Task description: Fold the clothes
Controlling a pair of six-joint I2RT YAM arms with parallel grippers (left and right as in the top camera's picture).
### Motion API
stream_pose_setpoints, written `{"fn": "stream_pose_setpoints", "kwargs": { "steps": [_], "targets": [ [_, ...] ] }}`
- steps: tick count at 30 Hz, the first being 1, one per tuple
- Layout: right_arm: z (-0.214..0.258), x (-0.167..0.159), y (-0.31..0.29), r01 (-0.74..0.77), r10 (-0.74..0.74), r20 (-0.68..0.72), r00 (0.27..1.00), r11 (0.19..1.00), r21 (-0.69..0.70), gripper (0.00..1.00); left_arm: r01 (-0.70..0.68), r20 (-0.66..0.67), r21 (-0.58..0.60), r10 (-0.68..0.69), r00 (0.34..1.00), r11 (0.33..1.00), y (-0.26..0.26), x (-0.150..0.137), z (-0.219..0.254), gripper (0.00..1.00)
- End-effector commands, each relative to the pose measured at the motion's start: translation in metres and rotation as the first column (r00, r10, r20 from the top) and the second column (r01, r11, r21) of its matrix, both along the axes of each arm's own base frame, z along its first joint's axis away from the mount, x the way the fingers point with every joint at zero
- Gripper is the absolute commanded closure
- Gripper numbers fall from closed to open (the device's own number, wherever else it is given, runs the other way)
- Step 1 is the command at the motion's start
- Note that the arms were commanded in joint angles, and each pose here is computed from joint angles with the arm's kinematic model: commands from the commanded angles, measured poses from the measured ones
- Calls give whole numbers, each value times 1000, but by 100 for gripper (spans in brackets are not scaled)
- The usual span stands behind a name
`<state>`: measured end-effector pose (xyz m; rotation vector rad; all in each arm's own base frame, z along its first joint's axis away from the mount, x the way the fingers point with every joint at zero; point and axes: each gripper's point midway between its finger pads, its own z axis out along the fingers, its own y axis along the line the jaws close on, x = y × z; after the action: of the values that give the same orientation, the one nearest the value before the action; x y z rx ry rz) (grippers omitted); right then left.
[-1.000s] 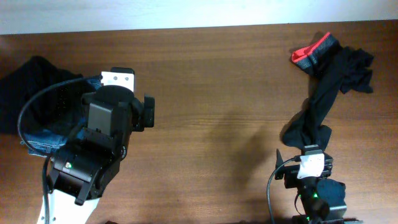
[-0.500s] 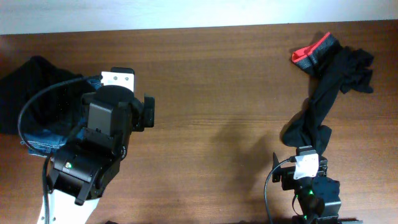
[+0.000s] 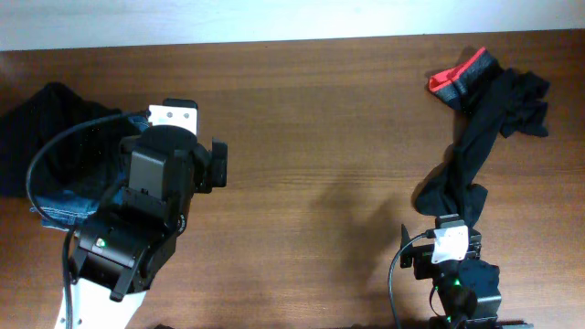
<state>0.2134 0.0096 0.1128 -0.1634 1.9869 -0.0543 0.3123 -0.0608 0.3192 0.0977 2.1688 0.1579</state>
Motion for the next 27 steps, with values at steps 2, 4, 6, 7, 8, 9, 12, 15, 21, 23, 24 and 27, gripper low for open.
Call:
{"fn": "stream_pose_setpoints", "kwargs": {
  "steps": [2,4,6,7,8,9,12,15,21,23,24,27],
  "targets": [
    [1,0,0,-4,4,8,1000,1000,-2,1,-52,66,28,50,997,998,14,-4,20,1],
    [1,0,0,-4,4,8,1000,1000,-2,1,-85,86,25,82,993,996,25,-8,23,1],
    [1,0,0,-4,4,8,1000,1000,-2,1,-123,105,10,121,987,992,38,-11,22,1],
    [1,0,0,-4,4,8,1000,1000,-2,1,-138,121,-5,138,983,990,44,-11,21,1],
    [1,0,0,-4,4,8,1000,1000,-2,1,-149,143,-28,152,978,988,49,-10,20,1],
    [1,0,0,-4,4,8,1000,1000,-2,1,-153,169,-53,160,973,987,52,-9,19,1],
    [1,0,0,-4,4,8,1000,1000,-2,1,-136,260,-133,166,951,982,61,-5,10,1],
    [0,0,0,-4,4,7,1000,1000,-2,1,-95,327,-183,151,933,979,64,-9,-7,1],
    [0,0,0,-4,4,7,1000,1000,-2,1,-36,381,-138,87,921,990,68,-25,-47,1],
    [0,0,0,-4,4,7,1000,1000,-2,1,-20,380,-98,56,923,995,67,-30,-57,1],
    [0,0,0,-4,4,7,1000,1000,-2,1,-20,377,-91,53,925,996,68,-33,-64,1],
    [0,0,0,-4,4,7,1000,1000,-2,1,-22,371,-87,53,927,996,69,-41,-80,1]
  ]
}}
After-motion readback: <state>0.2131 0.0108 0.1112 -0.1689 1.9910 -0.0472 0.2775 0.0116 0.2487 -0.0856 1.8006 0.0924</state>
